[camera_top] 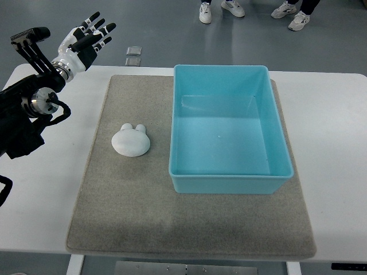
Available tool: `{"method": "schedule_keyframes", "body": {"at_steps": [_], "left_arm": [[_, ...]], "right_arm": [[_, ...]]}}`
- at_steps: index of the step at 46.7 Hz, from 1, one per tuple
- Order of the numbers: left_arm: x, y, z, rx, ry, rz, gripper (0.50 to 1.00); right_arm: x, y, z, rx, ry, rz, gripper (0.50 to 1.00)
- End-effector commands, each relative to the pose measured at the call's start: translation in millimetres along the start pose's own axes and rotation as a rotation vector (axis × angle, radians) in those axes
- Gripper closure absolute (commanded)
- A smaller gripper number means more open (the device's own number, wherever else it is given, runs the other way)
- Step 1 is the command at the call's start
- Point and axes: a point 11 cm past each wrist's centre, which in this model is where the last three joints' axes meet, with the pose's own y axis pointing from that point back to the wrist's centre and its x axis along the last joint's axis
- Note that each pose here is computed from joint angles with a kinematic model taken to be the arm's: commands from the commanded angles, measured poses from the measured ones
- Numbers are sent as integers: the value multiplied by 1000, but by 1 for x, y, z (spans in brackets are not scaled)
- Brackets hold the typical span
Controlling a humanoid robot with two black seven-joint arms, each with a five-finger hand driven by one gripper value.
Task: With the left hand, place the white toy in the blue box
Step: 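Swing the left hand forward over the mat toward the white rabbit toy, then lower the left hand fingers down onto the white rabbit toy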
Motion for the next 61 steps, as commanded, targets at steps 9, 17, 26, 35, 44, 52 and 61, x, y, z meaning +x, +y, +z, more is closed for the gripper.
{"method": "schedule_keyframes", "body": {"at_steps": [9,17,26,35,44,52,61], "left_arm": [[-18,0,4,64,-250,-122,519],[-22,5,5,108,-405,-187,519],[-45,26,7,172,-547,-360,519],[-70,52,3,254,-737,-540,521],[-76,76,1,302,-901,-658,519],[-73,89,-3,340,-1040,-737,519],[-73,95,-8,354,-1155,-820,519]], "right_arm": [[0,0,0,0,0,0,564],[0,0,0,0,0,0,564],[0,0,0,0,0,0,564],[0,0,0,0,0,0,564],[0,0,0,0,0,0,564],[0,0,0,0,0,0,564],[0,0,0,0,0,0,564]]}}
